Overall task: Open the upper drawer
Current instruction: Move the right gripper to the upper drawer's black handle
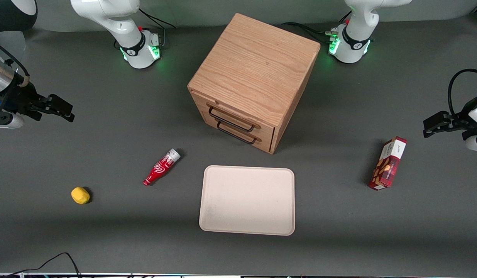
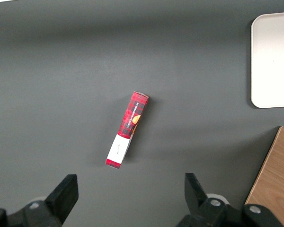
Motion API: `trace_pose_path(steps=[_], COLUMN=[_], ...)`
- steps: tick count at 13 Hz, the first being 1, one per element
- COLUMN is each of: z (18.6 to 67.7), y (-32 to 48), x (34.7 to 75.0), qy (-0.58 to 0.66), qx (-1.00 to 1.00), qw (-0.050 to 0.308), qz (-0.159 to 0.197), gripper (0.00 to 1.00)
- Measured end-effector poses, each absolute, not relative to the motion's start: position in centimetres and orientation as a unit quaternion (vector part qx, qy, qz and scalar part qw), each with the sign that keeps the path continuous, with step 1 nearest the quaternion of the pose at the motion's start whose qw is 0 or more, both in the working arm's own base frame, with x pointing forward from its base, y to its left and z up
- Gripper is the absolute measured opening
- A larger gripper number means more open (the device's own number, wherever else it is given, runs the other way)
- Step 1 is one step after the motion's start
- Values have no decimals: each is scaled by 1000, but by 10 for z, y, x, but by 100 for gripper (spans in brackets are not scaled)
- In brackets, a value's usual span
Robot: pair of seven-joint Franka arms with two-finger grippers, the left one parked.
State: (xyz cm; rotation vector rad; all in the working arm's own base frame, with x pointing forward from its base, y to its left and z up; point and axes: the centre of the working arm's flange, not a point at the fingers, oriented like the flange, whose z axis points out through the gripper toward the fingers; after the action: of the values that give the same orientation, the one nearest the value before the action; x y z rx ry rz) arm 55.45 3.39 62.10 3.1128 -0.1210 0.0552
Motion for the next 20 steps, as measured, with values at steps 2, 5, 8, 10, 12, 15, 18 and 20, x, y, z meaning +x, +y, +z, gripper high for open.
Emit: trace_pose_path(steps=[2,5,8,10,12,15,18,20], z=[620,620,622,624,627,629,627,622], y=[33,33,42,64,96,149,201,243], x=[555,555,554,552,546,540,538,532], qy=[-40,-40,-23,-1,28,75,120,156], qx=[999,999,1000,1000,999,997,993,988], qw=[13,13,13,13,13,6,-10,-14], qz=[16,16,17,20,15,3,-2,-5], gripper=[100,100,100,100,100,100,100,100])
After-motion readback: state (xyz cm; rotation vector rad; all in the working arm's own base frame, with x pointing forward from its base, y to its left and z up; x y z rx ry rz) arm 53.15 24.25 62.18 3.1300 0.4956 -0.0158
